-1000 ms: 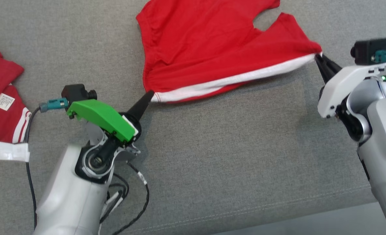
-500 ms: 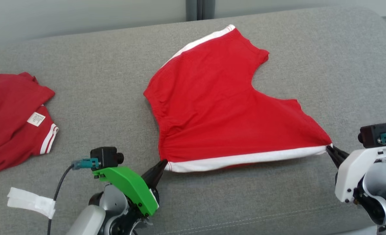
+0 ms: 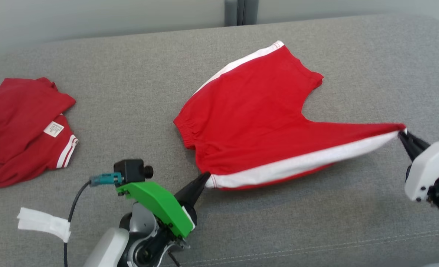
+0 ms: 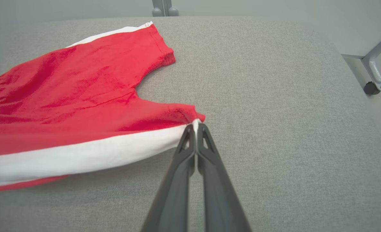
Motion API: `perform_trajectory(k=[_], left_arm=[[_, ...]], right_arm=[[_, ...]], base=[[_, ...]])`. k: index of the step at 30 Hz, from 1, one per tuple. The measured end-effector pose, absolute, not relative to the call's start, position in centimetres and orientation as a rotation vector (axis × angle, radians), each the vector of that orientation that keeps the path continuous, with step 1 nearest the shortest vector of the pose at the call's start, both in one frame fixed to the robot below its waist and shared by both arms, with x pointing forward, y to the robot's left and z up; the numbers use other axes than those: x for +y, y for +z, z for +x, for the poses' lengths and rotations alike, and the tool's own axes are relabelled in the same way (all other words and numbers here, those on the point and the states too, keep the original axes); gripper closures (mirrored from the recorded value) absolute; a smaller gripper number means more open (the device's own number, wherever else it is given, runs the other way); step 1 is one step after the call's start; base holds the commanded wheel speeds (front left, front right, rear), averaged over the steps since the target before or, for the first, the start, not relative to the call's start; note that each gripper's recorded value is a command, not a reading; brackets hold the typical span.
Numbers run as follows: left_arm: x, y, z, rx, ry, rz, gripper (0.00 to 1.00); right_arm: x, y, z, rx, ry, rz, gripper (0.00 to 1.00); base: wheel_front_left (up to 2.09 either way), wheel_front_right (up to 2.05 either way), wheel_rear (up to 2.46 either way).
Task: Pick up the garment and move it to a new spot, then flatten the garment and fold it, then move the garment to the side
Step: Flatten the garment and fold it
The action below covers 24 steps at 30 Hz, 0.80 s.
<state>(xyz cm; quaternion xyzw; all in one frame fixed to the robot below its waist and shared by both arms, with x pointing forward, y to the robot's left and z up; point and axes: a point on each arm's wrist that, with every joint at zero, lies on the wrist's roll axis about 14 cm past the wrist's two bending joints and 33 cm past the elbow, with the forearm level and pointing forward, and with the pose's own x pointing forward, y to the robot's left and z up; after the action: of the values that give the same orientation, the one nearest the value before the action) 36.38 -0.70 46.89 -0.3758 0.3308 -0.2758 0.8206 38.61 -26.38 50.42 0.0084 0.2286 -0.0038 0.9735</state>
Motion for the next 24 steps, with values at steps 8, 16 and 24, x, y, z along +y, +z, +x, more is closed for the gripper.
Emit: perform_trajectory(k=[8, 16, 24], left_arm=[[-1.6, 48.8, 41.6, 0.629, -0.596, -0.9, 1.0], [-1.5, 48.5, 46.5, 0.591, -0.582, -0.954, 1.0], [1.4, 46.8, 51.7, 0.541, -0.449, -0.968, 1.0]], right_arm=[[-26.0, 53.2, 48.1, 0.351, 0.01, -0.055, 1.0], [-24.3, 51.9, 55.8, 0.381, 0.053, -0.136, 1.0], [-21.5, 49.1, 61.3, 0.422, 0.116, -0.19, 1.0]], base=[[0.0, 0.0, 0.0], [0.0, 0.0, 0.0], [0.0, 0.0, 0.0]])
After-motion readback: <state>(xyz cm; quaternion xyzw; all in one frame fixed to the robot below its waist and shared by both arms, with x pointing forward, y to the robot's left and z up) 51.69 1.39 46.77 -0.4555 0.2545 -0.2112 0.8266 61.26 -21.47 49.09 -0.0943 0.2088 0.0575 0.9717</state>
